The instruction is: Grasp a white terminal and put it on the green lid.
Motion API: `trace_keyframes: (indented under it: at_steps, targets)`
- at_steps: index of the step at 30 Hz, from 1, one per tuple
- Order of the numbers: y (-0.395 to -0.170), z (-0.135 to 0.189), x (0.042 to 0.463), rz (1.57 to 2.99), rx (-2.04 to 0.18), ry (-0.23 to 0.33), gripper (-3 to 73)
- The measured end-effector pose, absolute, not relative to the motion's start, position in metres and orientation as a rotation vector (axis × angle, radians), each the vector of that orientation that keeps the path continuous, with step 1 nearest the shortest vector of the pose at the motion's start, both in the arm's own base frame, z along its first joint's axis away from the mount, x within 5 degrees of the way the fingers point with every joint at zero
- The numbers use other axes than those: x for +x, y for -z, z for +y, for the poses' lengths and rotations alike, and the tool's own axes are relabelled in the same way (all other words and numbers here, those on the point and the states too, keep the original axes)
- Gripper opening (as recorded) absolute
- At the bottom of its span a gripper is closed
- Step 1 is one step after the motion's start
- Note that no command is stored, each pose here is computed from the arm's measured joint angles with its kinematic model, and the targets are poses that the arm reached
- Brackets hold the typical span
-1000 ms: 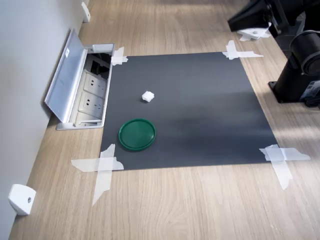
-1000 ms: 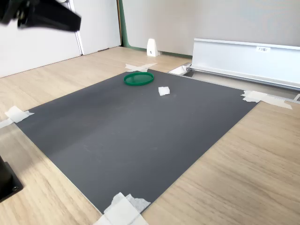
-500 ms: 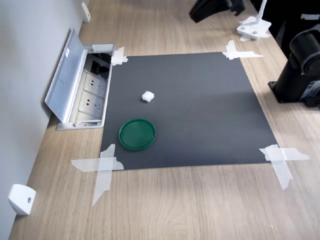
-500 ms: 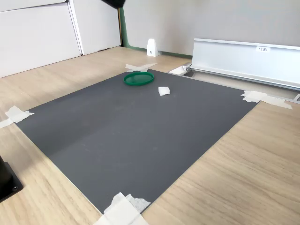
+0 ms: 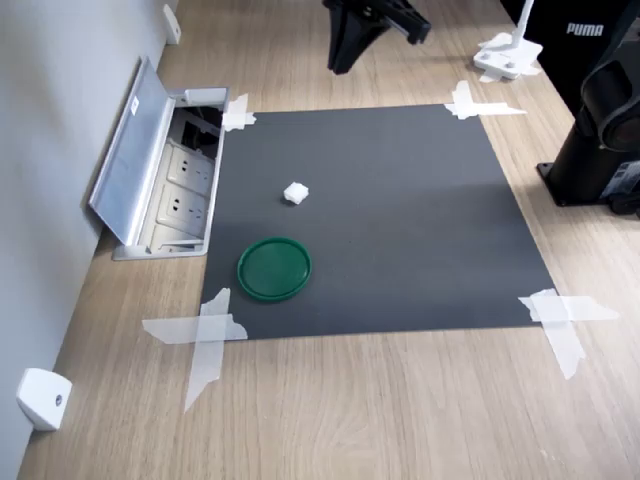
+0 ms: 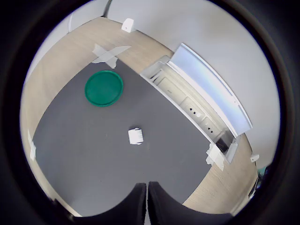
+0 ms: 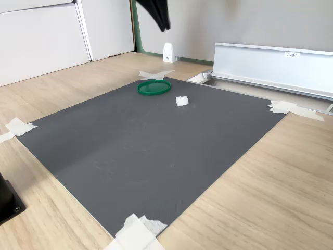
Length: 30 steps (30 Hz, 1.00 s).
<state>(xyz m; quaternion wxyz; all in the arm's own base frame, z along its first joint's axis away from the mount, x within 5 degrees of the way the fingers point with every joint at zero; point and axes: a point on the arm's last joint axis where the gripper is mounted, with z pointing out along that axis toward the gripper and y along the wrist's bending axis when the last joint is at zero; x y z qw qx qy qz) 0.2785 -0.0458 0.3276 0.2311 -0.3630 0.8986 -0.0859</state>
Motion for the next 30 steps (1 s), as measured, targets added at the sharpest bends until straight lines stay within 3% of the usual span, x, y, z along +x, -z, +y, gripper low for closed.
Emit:
trace_keyframes:
  at_steps: [4, 7, 13, 16, 23, 30]
  targets:
    - [-0.329, -0.053, 0.286, 2.518, -1.145, 0.126, 8.6]
    - [-0.333, -0.055, 0.297, 2.52, -1.178, 0.088, 22.0]
    - [-0.347, -0.058, 0.317, 2.474, -1.171, 0.115, 56.5]
    - [-0.347, -0.055, 0.322, 2.447, -1.219, 0.116, 67.8]
    - [-0.344, -0.025, 0.328, 2.382, -1.337, 0.083, 72.1]
    - [-0.319, -0.016, 0.348, 2.458, -1.324, 0.138, 72.2]
